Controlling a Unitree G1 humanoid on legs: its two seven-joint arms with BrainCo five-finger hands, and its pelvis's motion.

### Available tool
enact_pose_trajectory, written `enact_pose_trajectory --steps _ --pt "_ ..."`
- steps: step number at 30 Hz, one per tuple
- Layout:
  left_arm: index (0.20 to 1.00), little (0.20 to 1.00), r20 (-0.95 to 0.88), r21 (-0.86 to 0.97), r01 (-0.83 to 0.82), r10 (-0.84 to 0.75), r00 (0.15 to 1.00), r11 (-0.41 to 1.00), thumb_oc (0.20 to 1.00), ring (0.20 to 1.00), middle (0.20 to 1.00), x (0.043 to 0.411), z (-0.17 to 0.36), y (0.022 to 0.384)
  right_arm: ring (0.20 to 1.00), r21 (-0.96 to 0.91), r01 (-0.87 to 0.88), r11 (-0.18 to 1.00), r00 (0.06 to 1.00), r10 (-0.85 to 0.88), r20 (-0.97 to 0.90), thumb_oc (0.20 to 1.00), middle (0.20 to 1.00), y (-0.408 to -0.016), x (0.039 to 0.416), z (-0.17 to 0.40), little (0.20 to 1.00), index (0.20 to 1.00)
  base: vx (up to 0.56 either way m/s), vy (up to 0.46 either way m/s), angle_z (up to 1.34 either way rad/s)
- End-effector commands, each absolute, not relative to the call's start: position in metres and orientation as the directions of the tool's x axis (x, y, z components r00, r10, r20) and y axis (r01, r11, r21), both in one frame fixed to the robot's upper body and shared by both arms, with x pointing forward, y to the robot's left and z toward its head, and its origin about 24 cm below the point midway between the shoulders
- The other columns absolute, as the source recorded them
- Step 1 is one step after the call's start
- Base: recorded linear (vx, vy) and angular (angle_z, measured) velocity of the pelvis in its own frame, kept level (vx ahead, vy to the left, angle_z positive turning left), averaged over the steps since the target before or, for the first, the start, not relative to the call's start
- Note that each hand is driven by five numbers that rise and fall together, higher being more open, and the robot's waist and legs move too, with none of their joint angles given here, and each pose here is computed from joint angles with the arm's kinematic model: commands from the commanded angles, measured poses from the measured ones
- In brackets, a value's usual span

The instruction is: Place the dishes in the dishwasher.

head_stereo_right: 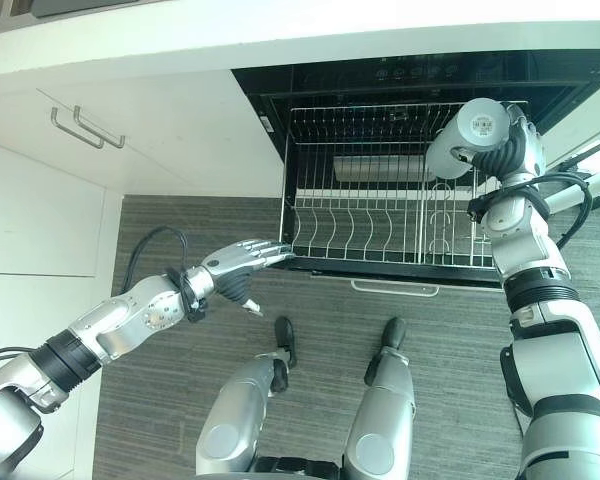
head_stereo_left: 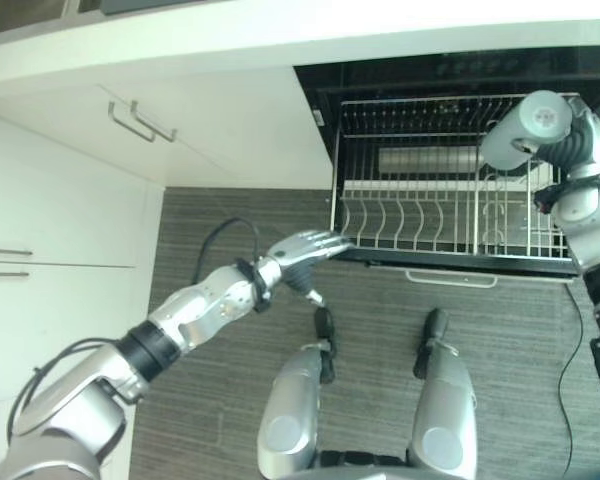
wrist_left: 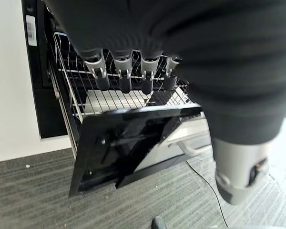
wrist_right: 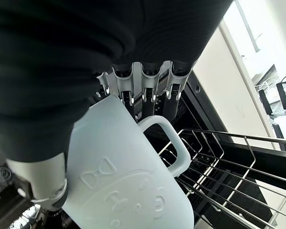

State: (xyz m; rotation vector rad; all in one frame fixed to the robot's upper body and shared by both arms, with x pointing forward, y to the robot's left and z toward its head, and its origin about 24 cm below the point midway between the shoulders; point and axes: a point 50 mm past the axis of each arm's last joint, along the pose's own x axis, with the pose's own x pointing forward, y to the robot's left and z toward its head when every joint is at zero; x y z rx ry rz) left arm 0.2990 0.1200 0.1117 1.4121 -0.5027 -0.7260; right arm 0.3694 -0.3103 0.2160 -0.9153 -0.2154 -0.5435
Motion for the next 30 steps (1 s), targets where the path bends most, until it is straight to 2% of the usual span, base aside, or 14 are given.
enact_pose_trajectory --steps 1,18,30 --pt "1.0 1.0 -0.042 0.998 0.07 -0.749 0.661 0.006 1.0 1.0 1.0 0.293 0.127 0.119 0.2 -0.698 0.573 0.429 0.819 -0.347 0.458 0.2 0.2 -0.316 0.369 0.24 0.2 0.2 0.0 0.0 0.0" --pt "1.0 1.0 -0.038 0.998 0.057 -0.744 0.668 0.001 1.0 1.0 1.0 0.293 0.129 0.123 0.2 -0.793 0.43 0.432 0.876 -0.411 0.251 0.2 0.2 -0.325 0.368 0.183 0.2 0.2 0.0 0.0 0.0" --pt "1.0 1.0 -0.032 0.999 0.047 -0.744 0.667 -0.001 1.0 1.0 1.0 0.294 0.132 0.122 0.2 -0.807 0.315 0.499 0.891 -0.449 0.07 0.2 0.2 -0.323 0.36 0.131 0.2 0.2 0.0 0.0 0.0"
